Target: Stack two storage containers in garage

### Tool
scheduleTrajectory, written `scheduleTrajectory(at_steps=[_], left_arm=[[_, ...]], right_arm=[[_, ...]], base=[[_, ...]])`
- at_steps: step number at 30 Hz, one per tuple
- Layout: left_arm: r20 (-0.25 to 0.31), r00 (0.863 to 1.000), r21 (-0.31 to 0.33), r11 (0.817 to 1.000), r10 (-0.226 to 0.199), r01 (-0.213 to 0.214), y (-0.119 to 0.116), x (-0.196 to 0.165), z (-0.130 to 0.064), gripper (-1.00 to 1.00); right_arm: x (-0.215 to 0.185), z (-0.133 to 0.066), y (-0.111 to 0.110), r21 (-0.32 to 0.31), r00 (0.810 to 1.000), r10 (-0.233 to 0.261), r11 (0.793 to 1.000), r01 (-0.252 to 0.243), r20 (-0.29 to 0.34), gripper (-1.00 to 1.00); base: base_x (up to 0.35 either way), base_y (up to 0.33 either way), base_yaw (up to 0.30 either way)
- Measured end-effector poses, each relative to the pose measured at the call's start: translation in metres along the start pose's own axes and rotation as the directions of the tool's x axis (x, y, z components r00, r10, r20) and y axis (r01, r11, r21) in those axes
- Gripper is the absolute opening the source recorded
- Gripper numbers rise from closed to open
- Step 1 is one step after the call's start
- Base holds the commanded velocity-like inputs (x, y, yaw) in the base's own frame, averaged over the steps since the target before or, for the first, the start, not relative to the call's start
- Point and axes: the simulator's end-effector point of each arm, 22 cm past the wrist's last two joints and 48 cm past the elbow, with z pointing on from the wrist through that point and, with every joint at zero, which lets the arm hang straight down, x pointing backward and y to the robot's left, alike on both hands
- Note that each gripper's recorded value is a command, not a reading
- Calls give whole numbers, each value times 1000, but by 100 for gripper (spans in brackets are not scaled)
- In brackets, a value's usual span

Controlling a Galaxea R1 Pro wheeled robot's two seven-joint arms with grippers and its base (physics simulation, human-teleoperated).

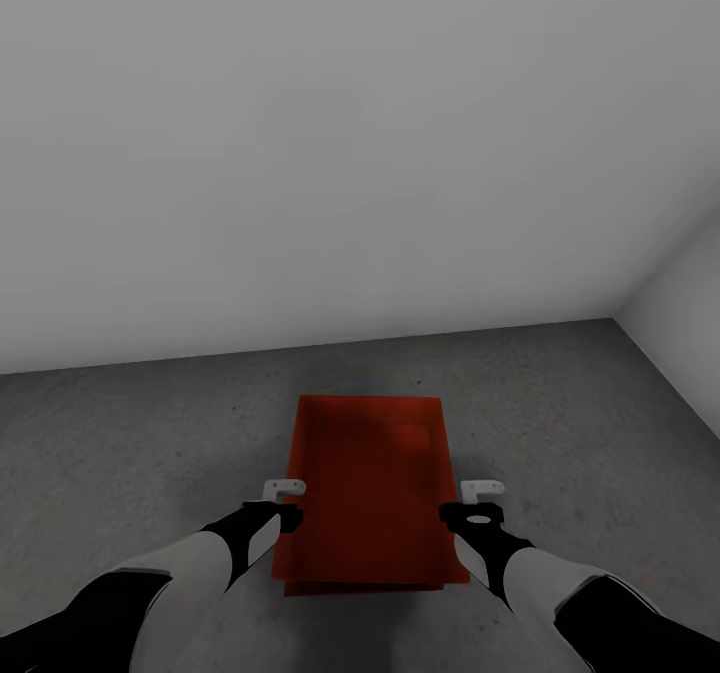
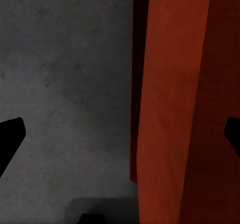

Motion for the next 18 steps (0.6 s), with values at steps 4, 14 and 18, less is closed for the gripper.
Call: scheduleTrajectory(at_steps=[4, 14, 18], left_arm=[[1, 1000, 0, 1000, -1, 1, 0, 0, 0, 100], [1, 1000, -1, 1000, -3, 3, 0, -1, -3, 100], [1, 1000, -3, 1000, -3, 3, 1, -4, -10, 100]], right_arm=[[0, 0, 0, 0, 1000, 0, 1000, 0, 0, 100], [-2, -3, -1, 1, 1000, 1, 1000, -1, 0, 100], [-5, -9, -3, 1, 1000, 1, 1000, -1, 0, 100]], base=[[0, 0, 0], [0, 0, 0], [0, 0, 0]])
